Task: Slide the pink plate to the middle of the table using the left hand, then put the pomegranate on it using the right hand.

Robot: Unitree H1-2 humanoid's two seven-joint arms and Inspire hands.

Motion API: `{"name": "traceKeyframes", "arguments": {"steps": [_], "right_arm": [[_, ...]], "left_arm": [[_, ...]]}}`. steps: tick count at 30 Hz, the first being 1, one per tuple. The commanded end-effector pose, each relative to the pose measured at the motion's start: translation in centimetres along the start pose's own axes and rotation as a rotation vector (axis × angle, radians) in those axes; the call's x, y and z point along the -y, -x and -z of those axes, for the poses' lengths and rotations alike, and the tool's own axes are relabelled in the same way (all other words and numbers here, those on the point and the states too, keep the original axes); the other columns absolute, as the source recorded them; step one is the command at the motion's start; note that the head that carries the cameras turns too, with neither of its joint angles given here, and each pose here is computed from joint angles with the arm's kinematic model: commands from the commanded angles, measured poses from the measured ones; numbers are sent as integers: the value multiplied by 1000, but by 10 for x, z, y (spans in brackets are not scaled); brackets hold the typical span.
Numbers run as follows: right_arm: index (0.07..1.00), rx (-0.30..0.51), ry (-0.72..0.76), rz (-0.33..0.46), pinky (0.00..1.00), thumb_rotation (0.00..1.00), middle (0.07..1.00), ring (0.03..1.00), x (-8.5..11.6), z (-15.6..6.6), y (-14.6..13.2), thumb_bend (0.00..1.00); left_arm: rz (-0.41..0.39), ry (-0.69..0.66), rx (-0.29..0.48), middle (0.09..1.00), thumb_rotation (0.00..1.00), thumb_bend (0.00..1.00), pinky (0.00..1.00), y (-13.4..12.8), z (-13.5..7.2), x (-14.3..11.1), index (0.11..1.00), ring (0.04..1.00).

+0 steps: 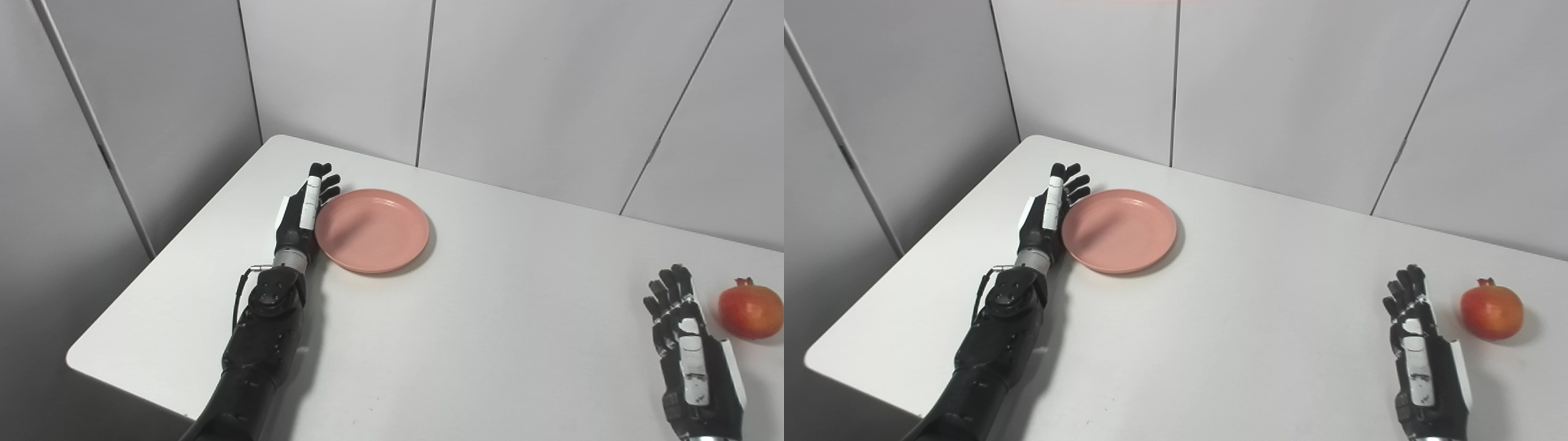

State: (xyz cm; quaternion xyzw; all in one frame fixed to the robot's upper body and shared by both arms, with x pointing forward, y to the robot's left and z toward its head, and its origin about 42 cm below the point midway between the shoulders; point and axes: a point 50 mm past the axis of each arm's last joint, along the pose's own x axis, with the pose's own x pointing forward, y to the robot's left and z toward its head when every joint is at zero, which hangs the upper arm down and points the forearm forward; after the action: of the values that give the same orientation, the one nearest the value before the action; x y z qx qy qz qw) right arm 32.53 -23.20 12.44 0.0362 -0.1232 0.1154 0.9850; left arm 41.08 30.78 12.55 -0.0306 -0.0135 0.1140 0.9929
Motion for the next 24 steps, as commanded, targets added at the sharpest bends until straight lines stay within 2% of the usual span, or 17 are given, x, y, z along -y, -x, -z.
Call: {"name": "traceKeyframes", "arguments": {"steps": [1,5,12,24], "right_arm": [[1000,15,8,9,1000,890,1000,1000,4,2,4,605],[1000,17,7,8,1000,897,1000,1000,4,2,4,599],[1000,9,0,14,1000,867,1000,1000,5,2,5,625],[1000,18,9,10,1000,881,1000,1000,7,4,3,615]], "left_arm": [[45,9,74,875,1000,901,883,-10,-25,17,867,882],[73,26,66,884,1000,916,893,-7,-21,35,883,895],[125,22,39,900,1000,885,894,0,-16,63,905,910],[208,-2,57,927,1000,843,936,14,-4,107,931,937]]}}
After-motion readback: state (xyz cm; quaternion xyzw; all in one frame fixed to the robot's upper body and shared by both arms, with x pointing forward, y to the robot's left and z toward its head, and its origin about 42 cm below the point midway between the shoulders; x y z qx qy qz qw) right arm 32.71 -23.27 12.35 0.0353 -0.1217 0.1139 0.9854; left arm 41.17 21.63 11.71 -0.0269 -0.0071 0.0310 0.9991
